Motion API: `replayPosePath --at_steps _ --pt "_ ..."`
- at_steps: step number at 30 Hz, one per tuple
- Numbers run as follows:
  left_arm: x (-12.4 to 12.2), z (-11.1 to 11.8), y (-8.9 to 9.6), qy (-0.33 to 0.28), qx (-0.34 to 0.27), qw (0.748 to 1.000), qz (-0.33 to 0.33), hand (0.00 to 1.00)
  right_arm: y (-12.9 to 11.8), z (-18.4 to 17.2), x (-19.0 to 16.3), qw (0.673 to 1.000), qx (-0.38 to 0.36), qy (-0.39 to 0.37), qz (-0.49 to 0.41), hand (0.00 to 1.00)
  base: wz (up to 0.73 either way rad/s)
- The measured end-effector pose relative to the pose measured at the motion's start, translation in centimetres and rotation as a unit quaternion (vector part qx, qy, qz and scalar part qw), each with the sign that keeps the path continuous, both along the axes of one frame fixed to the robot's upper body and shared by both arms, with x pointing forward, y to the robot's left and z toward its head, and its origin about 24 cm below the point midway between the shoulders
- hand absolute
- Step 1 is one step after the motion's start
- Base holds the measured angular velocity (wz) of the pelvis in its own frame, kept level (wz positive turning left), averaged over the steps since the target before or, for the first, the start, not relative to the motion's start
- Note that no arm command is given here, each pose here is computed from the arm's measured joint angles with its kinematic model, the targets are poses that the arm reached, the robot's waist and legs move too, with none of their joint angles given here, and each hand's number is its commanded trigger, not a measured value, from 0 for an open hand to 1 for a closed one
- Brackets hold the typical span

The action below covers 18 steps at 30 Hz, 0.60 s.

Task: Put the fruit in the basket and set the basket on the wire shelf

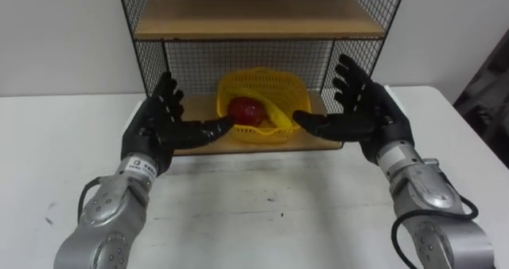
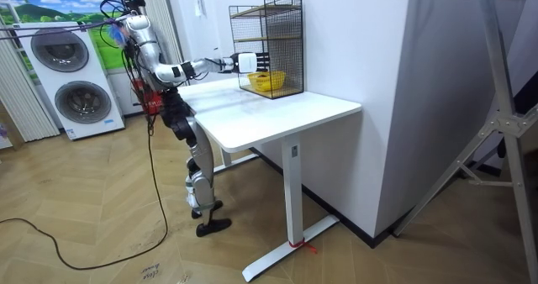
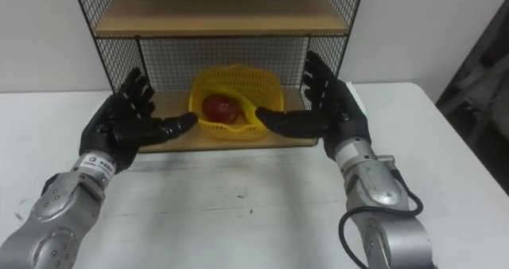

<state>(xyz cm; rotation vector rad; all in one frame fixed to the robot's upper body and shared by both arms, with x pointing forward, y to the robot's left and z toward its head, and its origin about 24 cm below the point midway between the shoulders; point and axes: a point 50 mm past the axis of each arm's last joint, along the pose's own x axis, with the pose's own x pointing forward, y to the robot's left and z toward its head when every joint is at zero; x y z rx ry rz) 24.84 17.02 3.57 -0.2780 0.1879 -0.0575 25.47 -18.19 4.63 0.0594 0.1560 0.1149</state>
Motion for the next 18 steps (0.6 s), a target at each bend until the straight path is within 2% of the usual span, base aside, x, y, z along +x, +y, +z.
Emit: replayPosePath --at_steps 6,12,18 --pt "-0.7 0.4 -0.2 -0.034 -0.013 0.999 0.003 0.0 0.2 -0.4 -2.1 1.0 0.013 -0.015 0.011 0.0 0.01" --pt "-3.2 -1.8 -0.4 0.005 -0.015 1.0 -0.002 0.0 -0.1 -1.8 -3.8 1.0 0.015 0.005 -0.002 0.0 0.0" --pt "-4.4 -1.6 0.0 -0.013 -0.014 1.0 -0.002 0.0 -0.2 -1.6 -5.0 1.0 0.019 -0.009 -0.001 0.0 0.0"
